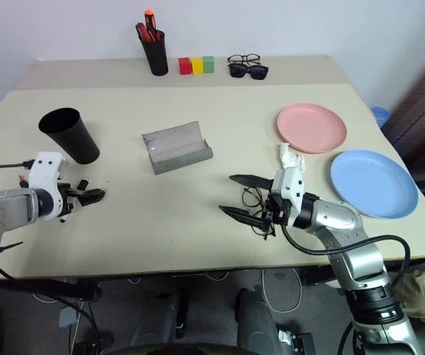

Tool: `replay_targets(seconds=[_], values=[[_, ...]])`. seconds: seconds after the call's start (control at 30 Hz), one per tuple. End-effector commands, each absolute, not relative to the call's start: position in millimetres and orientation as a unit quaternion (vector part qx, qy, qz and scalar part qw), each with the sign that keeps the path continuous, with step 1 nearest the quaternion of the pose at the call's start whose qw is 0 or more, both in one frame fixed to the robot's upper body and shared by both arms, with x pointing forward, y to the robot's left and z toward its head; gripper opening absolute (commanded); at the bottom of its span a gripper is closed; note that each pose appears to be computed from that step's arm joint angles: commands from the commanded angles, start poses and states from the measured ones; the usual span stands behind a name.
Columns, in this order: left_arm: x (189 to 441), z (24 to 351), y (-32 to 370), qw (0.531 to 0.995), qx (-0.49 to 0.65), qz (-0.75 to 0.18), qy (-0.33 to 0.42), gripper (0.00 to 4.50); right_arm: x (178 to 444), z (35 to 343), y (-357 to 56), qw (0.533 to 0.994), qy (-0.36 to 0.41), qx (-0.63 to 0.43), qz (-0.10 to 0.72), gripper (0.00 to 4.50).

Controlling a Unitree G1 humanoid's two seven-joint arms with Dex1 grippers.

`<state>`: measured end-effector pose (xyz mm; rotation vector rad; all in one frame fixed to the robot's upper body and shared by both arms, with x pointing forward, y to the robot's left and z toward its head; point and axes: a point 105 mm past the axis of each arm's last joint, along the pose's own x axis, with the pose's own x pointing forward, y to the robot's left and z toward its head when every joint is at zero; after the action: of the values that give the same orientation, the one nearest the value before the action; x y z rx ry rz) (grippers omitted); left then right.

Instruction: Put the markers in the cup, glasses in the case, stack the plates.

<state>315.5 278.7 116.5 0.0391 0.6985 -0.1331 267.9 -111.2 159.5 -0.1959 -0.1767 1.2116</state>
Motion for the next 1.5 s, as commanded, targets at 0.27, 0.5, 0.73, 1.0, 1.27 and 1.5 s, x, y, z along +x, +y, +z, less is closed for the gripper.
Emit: replay_targets(seconds=[0.27,0.5,0.73,1.0,1.27,1.5], values=[[332,116,295,0.924,0.04,-0.055,0.376,4.24,269,169,-124,0.828,-0.1,-0.108,0.54,3.43],[333,107,292,0.914,0.036,-0.062,0.399,1.15,271,173,-125,0.832,-0.1,-0.111,0.534,3.45],[326,145,251,0.94,0.036,-0.173,0.291,0.05,275,171,-124,0.835,-0.099,-0.108,0.531,3.45],[342,250,234,0.976,0.174,-0.105,-0.081,0.05,285,172,-119,0.835,-0.11,-0.108,0.528,3.45],[372,307,271,0.958,0.167,0.079,-0.218,0.05,292,174,-116,0.833,-0.119,-0.111,0.529,3.45],[385,315,304,0.936,0.173,0.186,-0.244,0.05,293,175,-115,0.835,-0.123,-0.111,0.524,3.45]])
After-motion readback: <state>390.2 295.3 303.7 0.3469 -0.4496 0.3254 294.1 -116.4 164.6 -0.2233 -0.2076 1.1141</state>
